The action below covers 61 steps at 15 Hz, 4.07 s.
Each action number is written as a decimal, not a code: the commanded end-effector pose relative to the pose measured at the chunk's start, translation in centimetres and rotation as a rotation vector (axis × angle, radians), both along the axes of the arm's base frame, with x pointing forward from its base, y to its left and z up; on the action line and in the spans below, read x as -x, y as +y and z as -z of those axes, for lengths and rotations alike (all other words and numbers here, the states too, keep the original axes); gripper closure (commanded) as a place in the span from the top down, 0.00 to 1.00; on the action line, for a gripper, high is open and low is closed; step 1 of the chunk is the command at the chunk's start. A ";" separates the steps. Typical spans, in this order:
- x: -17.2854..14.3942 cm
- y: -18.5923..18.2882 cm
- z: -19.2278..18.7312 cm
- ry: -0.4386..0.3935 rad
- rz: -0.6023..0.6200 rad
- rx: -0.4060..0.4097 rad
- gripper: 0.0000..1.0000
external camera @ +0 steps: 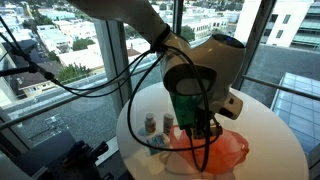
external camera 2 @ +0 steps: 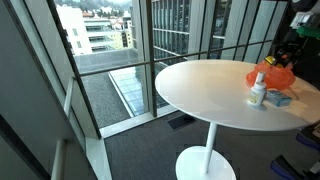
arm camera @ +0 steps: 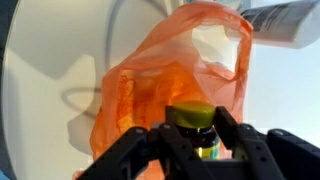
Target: Remove the yellow and brown bottle from the plastic bag and put it on the table
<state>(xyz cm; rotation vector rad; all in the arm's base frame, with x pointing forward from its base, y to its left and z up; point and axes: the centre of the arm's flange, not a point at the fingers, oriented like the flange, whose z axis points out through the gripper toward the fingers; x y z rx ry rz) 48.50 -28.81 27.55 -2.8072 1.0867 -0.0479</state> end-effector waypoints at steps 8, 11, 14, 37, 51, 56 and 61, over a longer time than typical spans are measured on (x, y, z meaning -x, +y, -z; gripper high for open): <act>5.8 5.3 -4.2 0.014 -0.082 -0.016 0.19; 6.3 7.4 -5.0 0.025 -0.141 -0.029 0.19; 6.3 9.4 -5.8 0.031 -0.198 -0.043 0.19; 1.2 18.7 -4.7 0.060 -0.432 0.016 0.19; -2.7 27.4 1.7 0.172 -0.642 -0.010 0.19; -1.9 26.4 4.3 0.220 -0.630 -0.024 0.19; -1.4 24.8 5.5 0.244 -0.613 -0.003 0.19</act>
